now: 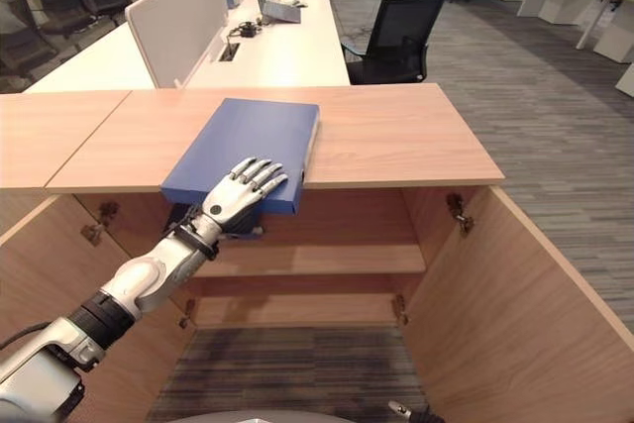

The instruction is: Put the empty folder in the office cabinet

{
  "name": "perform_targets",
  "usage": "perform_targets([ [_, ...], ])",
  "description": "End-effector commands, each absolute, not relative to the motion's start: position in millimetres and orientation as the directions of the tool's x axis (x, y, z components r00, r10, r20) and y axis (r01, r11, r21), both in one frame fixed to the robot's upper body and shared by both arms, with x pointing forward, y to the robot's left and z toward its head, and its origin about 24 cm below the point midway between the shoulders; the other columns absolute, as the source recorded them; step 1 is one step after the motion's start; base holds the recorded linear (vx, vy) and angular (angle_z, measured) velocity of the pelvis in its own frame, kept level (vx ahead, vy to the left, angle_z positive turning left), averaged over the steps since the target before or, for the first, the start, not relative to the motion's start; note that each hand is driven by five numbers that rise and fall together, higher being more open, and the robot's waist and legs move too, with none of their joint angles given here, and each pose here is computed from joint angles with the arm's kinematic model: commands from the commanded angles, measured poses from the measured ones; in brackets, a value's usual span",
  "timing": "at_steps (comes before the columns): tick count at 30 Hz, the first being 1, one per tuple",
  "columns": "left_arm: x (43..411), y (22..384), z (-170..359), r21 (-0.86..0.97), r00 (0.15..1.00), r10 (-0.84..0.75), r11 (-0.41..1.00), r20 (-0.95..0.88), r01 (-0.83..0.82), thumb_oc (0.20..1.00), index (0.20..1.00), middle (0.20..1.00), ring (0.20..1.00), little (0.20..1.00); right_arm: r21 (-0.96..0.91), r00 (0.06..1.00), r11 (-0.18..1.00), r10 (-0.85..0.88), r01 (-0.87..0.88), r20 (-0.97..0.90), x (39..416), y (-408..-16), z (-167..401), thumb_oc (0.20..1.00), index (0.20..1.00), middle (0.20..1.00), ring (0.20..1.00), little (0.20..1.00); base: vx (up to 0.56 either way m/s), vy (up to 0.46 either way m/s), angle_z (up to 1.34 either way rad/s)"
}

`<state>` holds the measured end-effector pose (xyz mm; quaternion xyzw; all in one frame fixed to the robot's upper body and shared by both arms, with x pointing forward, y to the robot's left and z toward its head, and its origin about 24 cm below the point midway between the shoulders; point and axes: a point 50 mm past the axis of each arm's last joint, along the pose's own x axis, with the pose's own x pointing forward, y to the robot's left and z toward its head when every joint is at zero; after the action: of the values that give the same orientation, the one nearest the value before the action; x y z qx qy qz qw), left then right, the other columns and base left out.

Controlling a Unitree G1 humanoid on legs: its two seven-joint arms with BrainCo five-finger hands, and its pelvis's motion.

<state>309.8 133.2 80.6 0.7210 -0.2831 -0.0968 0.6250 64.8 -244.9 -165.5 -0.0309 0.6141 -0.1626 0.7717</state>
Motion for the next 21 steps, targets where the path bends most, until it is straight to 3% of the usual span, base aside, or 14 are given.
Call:
perform_targets([
  [1, 339, 152, 106, 0.901, 0.850, -0.453, -0.194, 0.267, -0.387, 1.000, 1.000, 1.000, 1.000, 1.000, -0.261, 0.211, 0.953, -0.290, 0.157, -0.933, 79, -239, -165, 1.000, 1.000, 1.000, 1.000, 1.000, 0.00, -0.004, -0.08],
  [7, 347, 166, 90, 0.900, 0.904, -0.339, -0.250, 0.263, -0.356, 1.000, 1.000, 1.000, 1.000, 1.000, -0.264, 0.220, 0.954, -0.291, 0.145, -0.931, 81, -234, -166, 1.000, 1.000, 1.000, 1.000, 1.000, 0.00, -0.004, -0.03],
  [9, 346, 170, 82, 0.906, 0.919, -0.306, -0.261, 0.249, -0.333, 0.570, 0.570, 0.570, 0.570, 0.570, -0.265, 0.216, 0.954, -0.291, 0.144, -0.932, 80, -233, -166, 1.000, 1.000, 1.000, 1.000, 1.000, 0.01, 0.000, -0.04],
  [10, 346, 170, 82, 0.906, 0.919, -0.306, -0.260, 0.249, -0.333, 0.511, 0.511, 0.511, 0.511, 0.511, -0.265, 0.216, 0.954, -0.291, 0.144, -0.932, 80, -233, -166, 1.000, 1.000, 1.000, 1.000, 1.000, 0.00, 0.000, 0.00],
  [11, 346, 173, 78, 0.911, 0.928, -0.278, -0.256, 0.250, -0.323, 0.200, 0.200, 0.200, 0.200, 0.200, -0.267, 0.216, 0.953, -0.293, 0.143, -0.931, 80, -232, -166, 1.000, 1.000, 1.000, 1.000, 1.000, 0.00, 0.000, 0.00],
  [21, 342, 177, 63, 0.933, 0.947, -0.235, -0.235, 0.218, -0.273, 0.200, 0.200, 0.200, 0.200, 0.200, -0.265, 0.220, 0.952, -0.294, 0.153, -0.930, 81, -229, -167, 1.000, 1.000, 1.000, 1.000, 1.000, 0.00, 0.000, 0.00],
])
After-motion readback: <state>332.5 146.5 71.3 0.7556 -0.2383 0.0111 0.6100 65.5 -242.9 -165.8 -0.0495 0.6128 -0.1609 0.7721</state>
